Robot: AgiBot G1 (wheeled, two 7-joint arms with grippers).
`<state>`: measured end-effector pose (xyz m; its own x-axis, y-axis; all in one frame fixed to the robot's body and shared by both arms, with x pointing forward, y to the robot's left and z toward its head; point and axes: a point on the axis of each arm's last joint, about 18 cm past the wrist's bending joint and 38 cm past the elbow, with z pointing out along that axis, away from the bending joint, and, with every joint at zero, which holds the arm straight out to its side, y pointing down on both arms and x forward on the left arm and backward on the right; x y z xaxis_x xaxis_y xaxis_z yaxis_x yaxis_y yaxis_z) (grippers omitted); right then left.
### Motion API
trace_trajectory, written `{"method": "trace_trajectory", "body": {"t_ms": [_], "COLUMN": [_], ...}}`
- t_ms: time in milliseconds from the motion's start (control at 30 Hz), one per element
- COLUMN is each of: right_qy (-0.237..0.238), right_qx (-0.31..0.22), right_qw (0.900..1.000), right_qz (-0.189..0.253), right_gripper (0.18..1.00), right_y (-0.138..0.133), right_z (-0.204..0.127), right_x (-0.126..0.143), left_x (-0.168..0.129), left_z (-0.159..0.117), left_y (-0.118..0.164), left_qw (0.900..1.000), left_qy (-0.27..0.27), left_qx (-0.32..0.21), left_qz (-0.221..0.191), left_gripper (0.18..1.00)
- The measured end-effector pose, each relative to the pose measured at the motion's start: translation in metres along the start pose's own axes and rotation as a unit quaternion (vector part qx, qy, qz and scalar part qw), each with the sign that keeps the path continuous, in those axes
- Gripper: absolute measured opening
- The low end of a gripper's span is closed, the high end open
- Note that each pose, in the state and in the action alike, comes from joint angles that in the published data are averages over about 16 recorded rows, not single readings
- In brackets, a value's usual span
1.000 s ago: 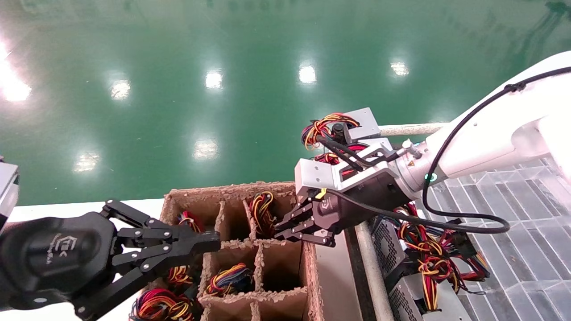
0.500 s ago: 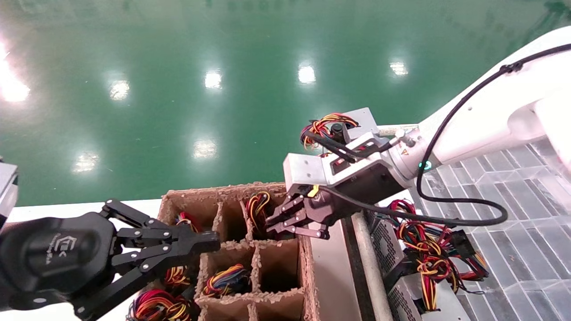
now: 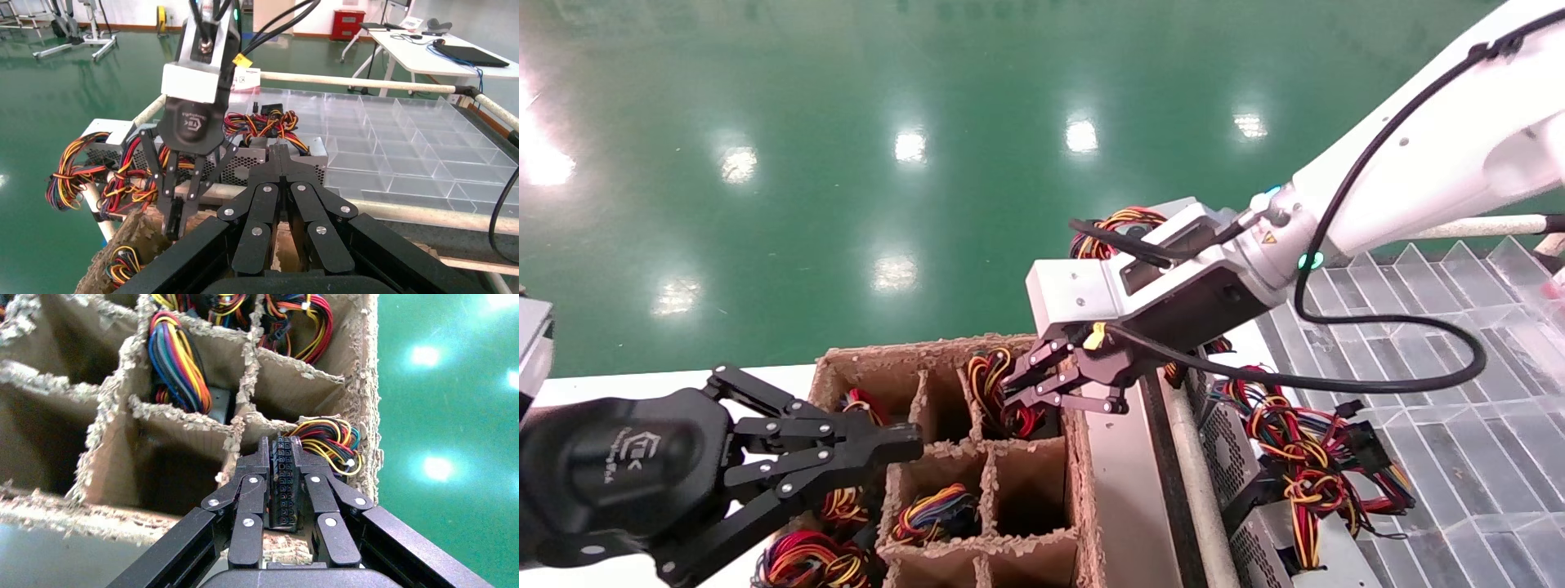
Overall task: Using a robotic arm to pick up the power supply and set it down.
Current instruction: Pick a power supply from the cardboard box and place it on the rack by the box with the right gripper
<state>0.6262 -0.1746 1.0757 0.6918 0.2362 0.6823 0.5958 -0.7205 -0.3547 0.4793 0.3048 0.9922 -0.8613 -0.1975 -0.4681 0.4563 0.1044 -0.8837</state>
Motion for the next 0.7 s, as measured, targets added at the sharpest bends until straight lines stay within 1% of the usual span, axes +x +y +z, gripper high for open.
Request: {"method": "trace_trajectory", "body": {"t_ms": [133,267,467,700], "right_qy": [0.005,0.013,0.032,0.076], "right_qx": [-0.019,-0.04,-0.07,-0.099], "right_qw": [0.999,0.994,0.983,0.968], "right_qz": [-0.046,-0.097,-0.167,-0.218], "right_gripper": [0.238,0.238,0.238,0.237], "right_y": [-0.012,-0.027,-0.053,-0.086], "right_z": [-0.014,-0.028,-0.05,-0.074], "right_x": [0.005,0.009,0.01,0.007], "left_x": [0.0,0.0,0.0,0.0], "left_z": [0.0,0.0,0.0,0.0], "left_y": [0.0,0.0,0.0,0.0], "left_qw": [1.0,1.0,1.0,1.0], "left_qy": [0.0,0.0,0.0,0.0], "left_qx": [0.0,0.0,0.0,0.0], "left_qz": [0.0,0.0,0.0,0.0], "left_gripper": [0.192,0.192,0.192,0.192]}}
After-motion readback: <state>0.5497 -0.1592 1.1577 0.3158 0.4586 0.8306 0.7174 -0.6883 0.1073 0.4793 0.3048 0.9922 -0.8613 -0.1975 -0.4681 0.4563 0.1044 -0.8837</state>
